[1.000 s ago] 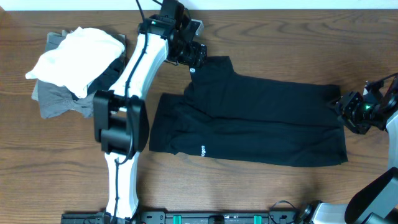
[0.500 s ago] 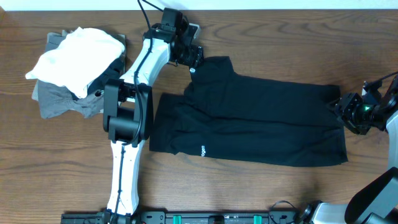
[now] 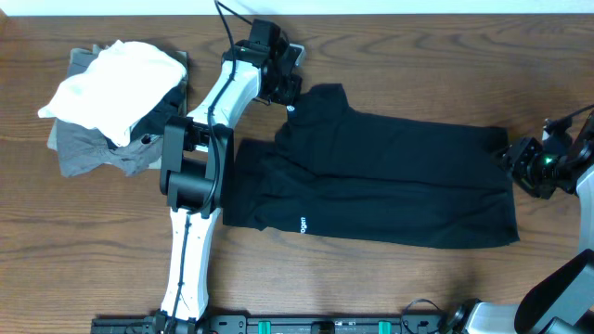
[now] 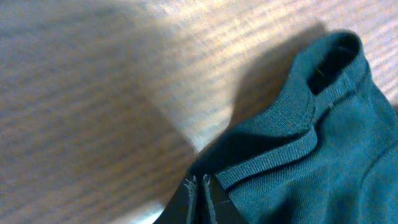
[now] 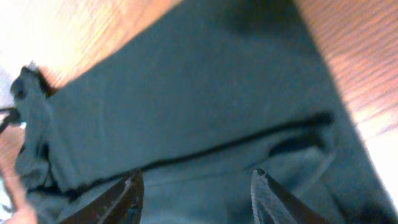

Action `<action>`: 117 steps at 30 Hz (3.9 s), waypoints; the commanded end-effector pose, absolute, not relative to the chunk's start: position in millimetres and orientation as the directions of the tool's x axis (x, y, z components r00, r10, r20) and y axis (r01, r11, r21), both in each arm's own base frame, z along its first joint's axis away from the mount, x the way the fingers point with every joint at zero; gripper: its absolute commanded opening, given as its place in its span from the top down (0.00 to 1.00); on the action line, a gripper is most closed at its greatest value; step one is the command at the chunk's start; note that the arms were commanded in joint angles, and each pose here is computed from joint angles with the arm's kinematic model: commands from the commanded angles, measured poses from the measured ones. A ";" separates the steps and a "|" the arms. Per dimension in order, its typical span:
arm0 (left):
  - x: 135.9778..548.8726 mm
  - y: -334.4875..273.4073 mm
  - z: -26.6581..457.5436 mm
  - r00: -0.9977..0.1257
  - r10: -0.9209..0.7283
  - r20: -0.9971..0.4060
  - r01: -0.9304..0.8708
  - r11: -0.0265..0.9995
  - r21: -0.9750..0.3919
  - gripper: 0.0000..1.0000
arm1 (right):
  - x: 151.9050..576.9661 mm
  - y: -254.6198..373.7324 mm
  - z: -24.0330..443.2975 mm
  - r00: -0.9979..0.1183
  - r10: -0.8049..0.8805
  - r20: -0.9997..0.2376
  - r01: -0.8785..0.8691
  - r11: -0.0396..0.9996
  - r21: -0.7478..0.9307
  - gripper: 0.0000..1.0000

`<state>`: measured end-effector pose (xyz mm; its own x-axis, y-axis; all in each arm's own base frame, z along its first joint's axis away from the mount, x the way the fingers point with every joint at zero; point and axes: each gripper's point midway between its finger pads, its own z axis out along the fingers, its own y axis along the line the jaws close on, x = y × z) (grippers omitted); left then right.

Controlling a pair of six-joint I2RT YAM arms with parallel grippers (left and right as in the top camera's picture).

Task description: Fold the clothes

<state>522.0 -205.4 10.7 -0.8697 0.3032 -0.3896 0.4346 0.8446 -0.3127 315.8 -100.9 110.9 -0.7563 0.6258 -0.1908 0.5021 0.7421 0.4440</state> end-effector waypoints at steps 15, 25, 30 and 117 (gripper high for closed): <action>508.2 -204.9 183.4 -0.748 0.277 -0.603 0.520 0.810 -0.273 0.94 | 403.7 -161.0 99.7 -0.650 0.569 -0.504 0.420 0.822 0.385 0.49; 496.5 -203.0 179.8 -0.776 0.286 -0.563 0.508 0.812 -0.287 0.94 | 426.5 -164.6 23.9 -0.693 0.557 -0.459 0.391 0.824 0.410 0.43; 494.1 -202.4 178.2 -0.782 0.288 -0.552 0.504 0.813 -0.291 0.94 | 425.6 -164.1 -2.4 -0.708 0.566 -0.423 0.405 0.816 0.413 0.40; 299.4 -123.8 141.9 -0.881 0.376 0.287 0.299 0.913 -0.277 0.89 | 285.5 -154.5 100.1 -0.743 0.637 -0.205 0.566 0.762 0.314 0.95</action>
<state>317.0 -131.0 130.8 -0.8909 0.3867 0.2382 0.3168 0.9049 -0.2842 288.9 -154.4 103.2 -0.7247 0.6560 -0.2111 0.5771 0.7451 0.3343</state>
